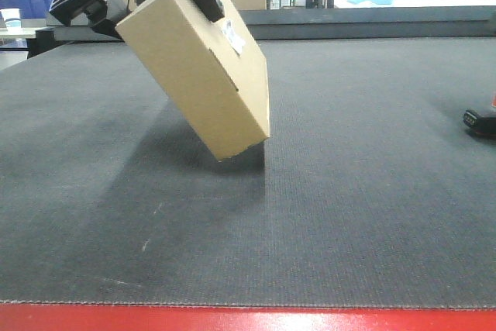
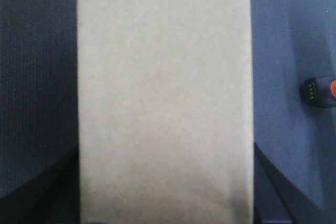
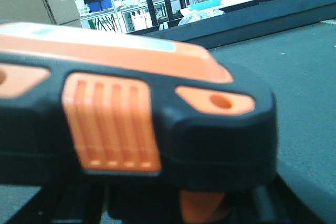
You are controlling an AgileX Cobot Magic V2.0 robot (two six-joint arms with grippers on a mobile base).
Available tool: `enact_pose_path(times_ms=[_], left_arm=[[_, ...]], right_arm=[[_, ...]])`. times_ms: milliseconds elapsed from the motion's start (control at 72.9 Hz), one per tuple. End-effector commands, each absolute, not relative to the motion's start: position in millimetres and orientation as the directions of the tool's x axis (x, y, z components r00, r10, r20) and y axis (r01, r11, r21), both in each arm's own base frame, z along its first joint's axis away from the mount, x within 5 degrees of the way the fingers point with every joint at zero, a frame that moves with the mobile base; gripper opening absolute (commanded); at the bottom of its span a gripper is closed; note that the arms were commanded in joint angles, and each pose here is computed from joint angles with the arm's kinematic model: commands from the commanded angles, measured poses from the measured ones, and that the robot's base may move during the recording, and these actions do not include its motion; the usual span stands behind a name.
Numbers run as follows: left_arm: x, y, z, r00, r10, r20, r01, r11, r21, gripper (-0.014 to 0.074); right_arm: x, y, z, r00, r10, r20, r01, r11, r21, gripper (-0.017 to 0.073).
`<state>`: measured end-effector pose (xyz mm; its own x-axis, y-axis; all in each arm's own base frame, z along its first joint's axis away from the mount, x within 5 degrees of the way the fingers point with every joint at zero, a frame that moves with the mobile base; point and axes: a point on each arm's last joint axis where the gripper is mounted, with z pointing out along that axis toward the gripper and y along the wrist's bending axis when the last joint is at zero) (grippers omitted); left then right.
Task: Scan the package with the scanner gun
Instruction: 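Aim the held scanner gun at the box label held by left gripper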
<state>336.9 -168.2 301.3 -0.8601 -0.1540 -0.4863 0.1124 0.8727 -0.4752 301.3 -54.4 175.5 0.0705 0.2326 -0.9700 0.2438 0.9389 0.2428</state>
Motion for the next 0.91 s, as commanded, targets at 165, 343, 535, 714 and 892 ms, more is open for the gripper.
enact_pose_path(times_ms=[165, 343, 535, 714, 892], left_arm=[[337.7, -168.1, 303.5, -0.856, -0.172, -0.488, 0.105, 0.866, -0.489, -0.0111], [337.7, -168.1, 303.5, -0.856, -0.172, -0.488, 0.105, 0.866, -0.489, -0.0111], [337.7, -168.1, 303.5, -0.856, -0.172, -0.488, 0.105, 0.866, -0.489, -0.0111], [337.7, -168.1, 303.5, -0.856, -0.172, -0.488, 0.105, 0.866, -0.489, -0.0111], [337.7, -168.1, 303.5, -0.856, -0.172, -0.488, 0.105, 0.866, -0.489, -0.0111]], right_arm=[[302.1, -55.1, 184.2, 0.146, 0.217, -0.965, 0.226, 0.943, 0.246, 0.0171], [302.1, -55.1, 184.2, 0.146, 0.217, -0.965, 0.226, 0.943, 0.246, 0.041], [302.1, -55.1, 184.2, 0.146, 0.217, -0.965, 0.226, 0.943, 0.246, 0.0566], [301.8, -54.2, 183.7, 0.141, 0.215, -0.966, 0.218, 0.945, 0.242, 0.0561], [296.8, -51.5, 178.3, 0.111, 0.212, -0.971, 0.205, 0.951, 0.231, 0.0561]])
